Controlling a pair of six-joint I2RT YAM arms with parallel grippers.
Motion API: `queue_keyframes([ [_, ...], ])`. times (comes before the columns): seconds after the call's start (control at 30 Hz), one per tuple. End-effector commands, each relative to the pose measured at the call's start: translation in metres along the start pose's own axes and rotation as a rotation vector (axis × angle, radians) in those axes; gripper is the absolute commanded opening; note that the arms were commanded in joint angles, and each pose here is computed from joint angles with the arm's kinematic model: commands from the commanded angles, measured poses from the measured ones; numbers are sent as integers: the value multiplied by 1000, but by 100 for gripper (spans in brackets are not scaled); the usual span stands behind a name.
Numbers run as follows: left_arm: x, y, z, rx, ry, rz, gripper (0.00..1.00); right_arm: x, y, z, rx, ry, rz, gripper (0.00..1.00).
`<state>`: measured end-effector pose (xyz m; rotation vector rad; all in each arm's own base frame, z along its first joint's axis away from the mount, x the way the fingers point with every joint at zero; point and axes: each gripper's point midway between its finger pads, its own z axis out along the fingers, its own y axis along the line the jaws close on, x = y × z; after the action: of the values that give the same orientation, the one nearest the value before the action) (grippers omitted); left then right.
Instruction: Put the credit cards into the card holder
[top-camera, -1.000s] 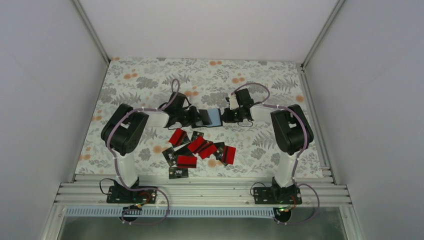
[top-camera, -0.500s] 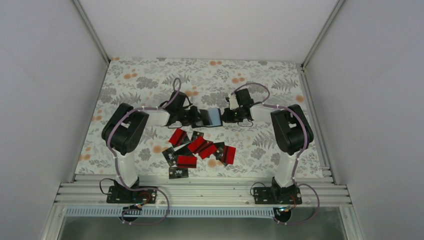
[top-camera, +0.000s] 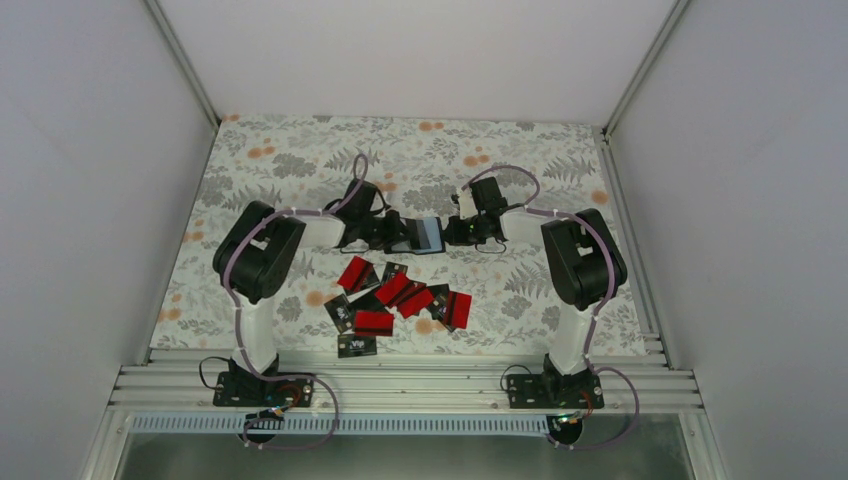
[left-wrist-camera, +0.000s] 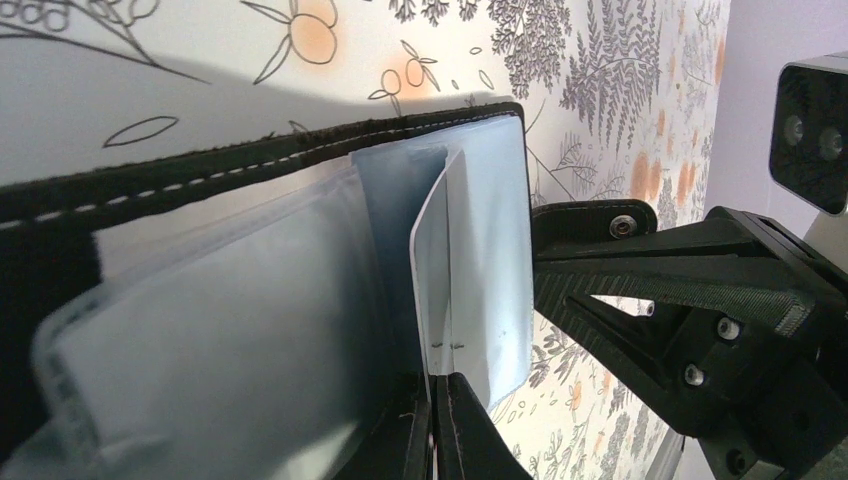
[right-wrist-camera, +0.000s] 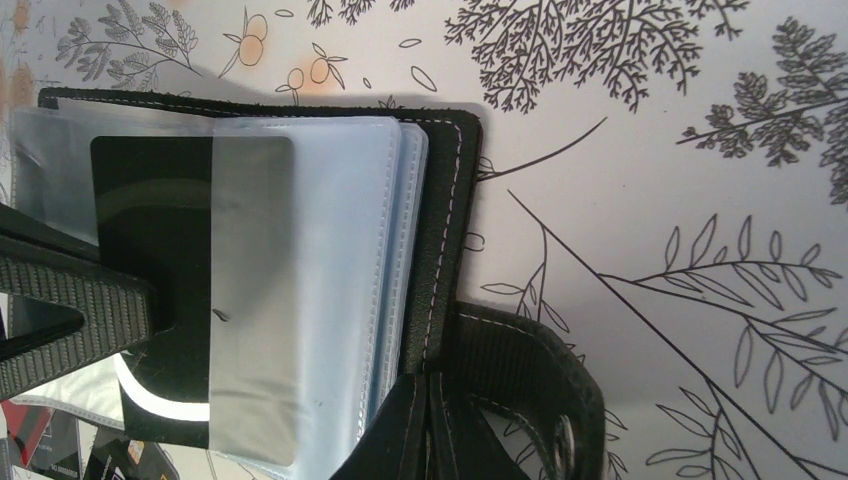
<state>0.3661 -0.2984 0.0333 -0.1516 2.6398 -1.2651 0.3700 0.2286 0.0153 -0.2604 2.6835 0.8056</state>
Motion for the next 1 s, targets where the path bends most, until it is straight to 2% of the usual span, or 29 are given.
queue_keyframes([
  [0.0, 12, 13, 11, -46, 47, -14, 2, 52, -21, 11, 67, 167, 57, 4],
  [0.97, 17, 8, 31, -51, 110, 45, 2, 54, -19, 16, 49, 178, 49, 4],
])
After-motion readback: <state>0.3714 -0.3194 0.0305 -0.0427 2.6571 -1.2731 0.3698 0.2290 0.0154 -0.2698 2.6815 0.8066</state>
